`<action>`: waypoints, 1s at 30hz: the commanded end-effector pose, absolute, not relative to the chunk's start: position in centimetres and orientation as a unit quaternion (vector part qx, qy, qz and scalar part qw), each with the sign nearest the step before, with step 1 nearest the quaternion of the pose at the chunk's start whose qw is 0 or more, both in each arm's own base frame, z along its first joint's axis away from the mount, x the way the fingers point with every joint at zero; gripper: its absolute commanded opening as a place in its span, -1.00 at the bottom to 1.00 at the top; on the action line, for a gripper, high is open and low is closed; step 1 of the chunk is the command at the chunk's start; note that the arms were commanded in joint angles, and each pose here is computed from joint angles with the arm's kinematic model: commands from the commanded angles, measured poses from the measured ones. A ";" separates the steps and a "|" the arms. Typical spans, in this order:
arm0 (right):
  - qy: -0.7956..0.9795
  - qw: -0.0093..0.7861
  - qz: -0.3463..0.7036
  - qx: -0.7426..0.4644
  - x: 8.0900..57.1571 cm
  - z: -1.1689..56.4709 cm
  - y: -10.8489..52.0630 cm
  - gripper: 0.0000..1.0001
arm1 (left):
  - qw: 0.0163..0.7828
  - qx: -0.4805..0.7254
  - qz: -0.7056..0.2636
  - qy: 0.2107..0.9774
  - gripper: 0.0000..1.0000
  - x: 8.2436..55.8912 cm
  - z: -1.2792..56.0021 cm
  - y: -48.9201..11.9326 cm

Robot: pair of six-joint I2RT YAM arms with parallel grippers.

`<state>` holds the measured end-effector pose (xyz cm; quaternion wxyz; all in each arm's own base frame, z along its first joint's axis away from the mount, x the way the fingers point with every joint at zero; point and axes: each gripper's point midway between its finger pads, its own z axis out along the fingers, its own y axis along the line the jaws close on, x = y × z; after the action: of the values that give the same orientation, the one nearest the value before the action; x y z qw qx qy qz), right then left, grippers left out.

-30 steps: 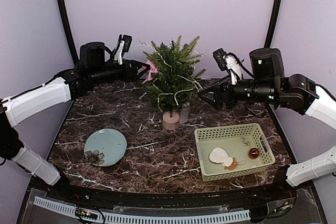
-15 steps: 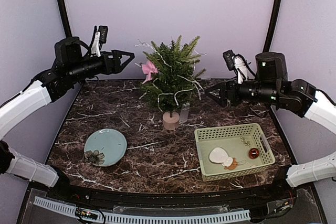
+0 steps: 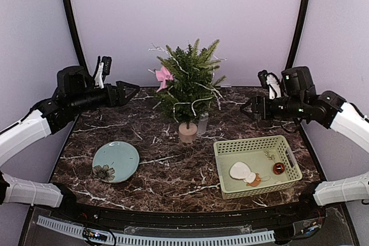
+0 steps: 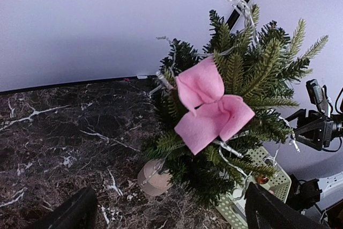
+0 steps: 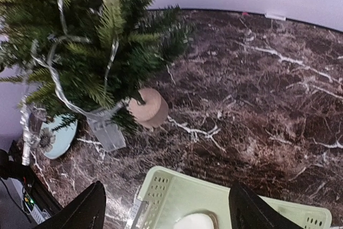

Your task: Decorate the small christmas tree

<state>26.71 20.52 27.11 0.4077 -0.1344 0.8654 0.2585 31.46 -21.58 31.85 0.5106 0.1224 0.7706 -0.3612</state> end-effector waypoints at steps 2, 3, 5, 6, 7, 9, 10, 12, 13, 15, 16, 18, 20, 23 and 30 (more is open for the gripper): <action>0.916 0.306 0.234 -0.114 25.1 21.3 19.8 0.52 | 0.517 0.107 -0.348 0.775 0.98 30.8 30.9 -20.4; 0.922 0.287 0.234 -0.114 24.6 20.2 19.8 0.48 | 0.517 0.106 -0.346 0.775 0.98 30.8 30.7 -20.3; 0.934 0.248 0.230 -0.113 23.3 17.8 19.7 0.43 | 0.518 0.106 -0.346 0.775 0.98 30.7 30.7 -20.2; 0.940 0.230 0.227 -0.113 22.7 16.6 19.7 0.41 | 0.517 0.107 -0.346 0.776 0.98 30.6 30.6 -20.3; 0.944 0.214 0.226 -0.112 22.1 15.5 19.8 0.40 | 0.517 0.108 -0.345 0.776 0.97 30.7 30.5 -20.3; 0.951 0.178 0.227 -0.111 20.9 13.1 20.1 0.39 | 0.515 0.109 -0.346 0.777 0.98 30.7 30.4 -20.3; 0.953 0.164 0.230 -0.112 20.5 12.1 20.3 0.39 | 0.513 0.110 -0.347 0.777 0.98 30.8 30.3 -20.5; 0.955 0.147 0.233 -0.109 20.1 10.2 20.5 0.41 | 0.512 0.110 -0.349 0.777 0.98 31.0 30.2 -20.6; 0.955 0.144 0.235 -0.107 20.3 9.5 20.7 0.44 | 0.513 0.110 -0.350 0.776 0.98 31.1 30.1 -20.7; 0.955 0.148 0.235 -0.102 21.0 8.7 21.0 0.49 | 0.512 0.109 -0.354 0.775 0.98 31.1 30.2 -20.8; 0.955 0.151 0.233 -0.101 21.5 8.3 21.1 0.50 | 0.511 0.110 -0.356 0.775 0.98 31.1 30.2 -20.9; 0.955 0.159 0.227 -0.101 22.8 7.8 21.1 0.53 | 0.511 0.109 -0.356 0.775 0.98 31.2 30.2 -20.9; 0.957 0.167 0.213 -0.101 24.1 7.2 20.7 0.54 | 0.511 0.108 -0.354 0.776 0.98 31.2 30.1 -20.8; 0.959 0.183 0.197 -0.092 26.4 6.9 19.7 0.55 | 0.509 0.108 -0.353 0.778 0.98 31.1 29.7 -20.8; 0.946 0.231 0.207 -0.098 29.5 10.1 19.6 0.52 | 0.476 0.091 -0.358 0.799 0.98 31.2 25.9 -21.0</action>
<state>26.88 18.31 6.44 0.1670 -0.0711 0.9663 0.1826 31.13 -20.90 28.58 0.4965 0.1050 0.7871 -0.3507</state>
